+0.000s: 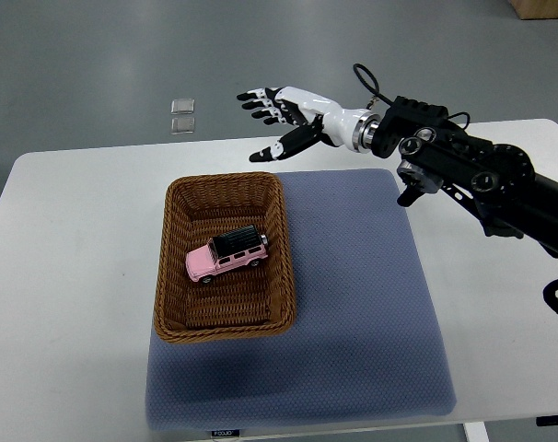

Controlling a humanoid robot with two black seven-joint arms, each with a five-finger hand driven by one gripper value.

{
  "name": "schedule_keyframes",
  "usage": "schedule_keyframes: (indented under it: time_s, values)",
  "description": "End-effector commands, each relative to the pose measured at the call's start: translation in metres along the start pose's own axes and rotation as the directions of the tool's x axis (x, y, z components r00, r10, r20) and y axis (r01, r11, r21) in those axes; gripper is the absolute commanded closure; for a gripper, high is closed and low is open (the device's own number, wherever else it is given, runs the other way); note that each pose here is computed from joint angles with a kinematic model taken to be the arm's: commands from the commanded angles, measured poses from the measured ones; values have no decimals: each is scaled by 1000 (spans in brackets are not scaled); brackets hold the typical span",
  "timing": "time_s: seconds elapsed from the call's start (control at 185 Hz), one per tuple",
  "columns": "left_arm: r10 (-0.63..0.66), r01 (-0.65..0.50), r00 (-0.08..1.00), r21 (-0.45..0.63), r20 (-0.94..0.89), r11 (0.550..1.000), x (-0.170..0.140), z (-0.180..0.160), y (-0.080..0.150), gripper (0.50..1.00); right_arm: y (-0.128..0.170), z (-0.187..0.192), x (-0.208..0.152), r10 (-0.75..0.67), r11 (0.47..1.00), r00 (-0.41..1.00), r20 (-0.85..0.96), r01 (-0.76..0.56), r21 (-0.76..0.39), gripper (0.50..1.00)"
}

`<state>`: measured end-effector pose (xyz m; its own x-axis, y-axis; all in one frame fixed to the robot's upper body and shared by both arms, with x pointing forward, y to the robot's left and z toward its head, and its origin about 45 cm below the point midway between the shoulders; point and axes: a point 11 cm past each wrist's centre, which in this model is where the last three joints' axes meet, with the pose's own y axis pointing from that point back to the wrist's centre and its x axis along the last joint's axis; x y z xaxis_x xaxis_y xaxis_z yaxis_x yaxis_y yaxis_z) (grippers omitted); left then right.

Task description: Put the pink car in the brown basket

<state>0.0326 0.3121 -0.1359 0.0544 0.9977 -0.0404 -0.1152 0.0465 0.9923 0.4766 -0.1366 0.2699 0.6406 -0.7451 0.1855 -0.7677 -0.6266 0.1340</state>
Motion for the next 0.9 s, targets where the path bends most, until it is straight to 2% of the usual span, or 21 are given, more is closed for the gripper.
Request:
schedule_keyframes:
  time_s: [0.0,0.129,0.227,0.313,0.405,0.647,0.895]
  values:
    - [-1,1,1000,1,3,1000,0,0,0,500,21,8,34,118,986,948,296,-147,78,595]
    - [-6,6,1000,2,4,1000,-2,0,0,500,63,45,68,181,926,712,678,-356,126,595]
    - [-3,3,1000,2,4,1000,-1,0,0,500,89,82,74,185,897,561,807,-432,95,595]
    - [-4,4,1000,3,5,1000,-1,0,0,500,103,107,67,181,890,483,857,-451,66,593]
    - [-6,6,1000,3,7,1000,-2,0,0,500,111,121,61,181,886,458,870,-459,58,589]
    - [-12,12,1000,5,10,1000,-4,-1,0,500,111,122,58,174,891,468,866,-450,64,587]
    - [-12,12,1000,5,10,1000,-4,0,0,500,93,118,37,136,907,465,875,-414,79,587]
